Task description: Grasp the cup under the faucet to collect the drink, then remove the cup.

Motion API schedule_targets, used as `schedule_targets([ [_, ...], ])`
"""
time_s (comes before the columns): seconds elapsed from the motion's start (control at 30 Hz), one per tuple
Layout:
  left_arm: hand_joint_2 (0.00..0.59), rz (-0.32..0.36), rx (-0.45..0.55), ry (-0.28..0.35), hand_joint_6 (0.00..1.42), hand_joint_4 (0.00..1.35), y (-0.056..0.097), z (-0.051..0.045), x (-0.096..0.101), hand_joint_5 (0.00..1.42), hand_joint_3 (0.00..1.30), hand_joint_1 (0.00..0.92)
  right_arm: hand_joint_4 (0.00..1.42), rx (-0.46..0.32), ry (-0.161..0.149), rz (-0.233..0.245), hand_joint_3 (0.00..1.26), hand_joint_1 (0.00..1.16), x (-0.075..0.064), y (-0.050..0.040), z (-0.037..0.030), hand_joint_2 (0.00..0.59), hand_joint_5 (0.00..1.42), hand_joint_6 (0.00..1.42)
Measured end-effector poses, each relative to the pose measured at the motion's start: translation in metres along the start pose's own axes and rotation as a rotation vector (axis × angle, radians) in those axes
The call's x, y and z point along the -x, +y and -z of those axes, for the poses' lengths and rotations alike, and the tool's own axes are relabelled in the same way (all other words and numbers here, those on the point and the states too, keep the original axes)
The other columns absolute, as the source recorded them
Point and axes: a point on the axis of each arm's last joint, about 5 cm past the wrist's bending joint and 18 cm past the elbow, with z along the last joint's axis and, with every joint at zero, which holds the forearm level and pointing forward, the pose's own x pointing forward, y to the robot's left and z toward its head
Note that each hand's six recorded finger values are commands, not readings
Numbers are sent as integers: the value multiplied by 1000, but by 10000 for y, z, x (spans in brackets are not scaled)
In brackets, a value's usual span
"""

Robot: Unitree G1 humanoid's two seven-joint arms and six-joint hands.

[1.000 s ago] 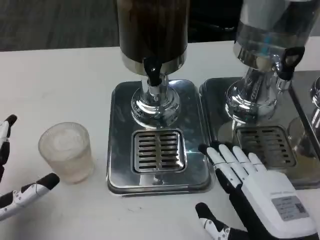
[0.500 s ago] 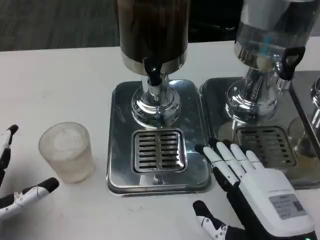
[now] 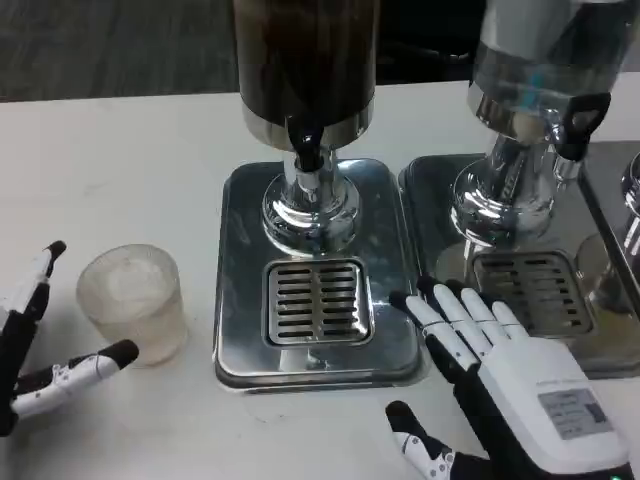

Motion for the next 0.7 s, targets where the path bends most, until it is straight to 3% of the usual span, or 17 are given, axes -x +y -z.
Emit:
schedule_targets([
  [0.7, 1, 45, -15, -43, 147, 0, -17, -108, -271, 113, 0, 128, 0, -26, 37, 6, 113, 560, 39, 18, -14, 452, 0, 0],
])
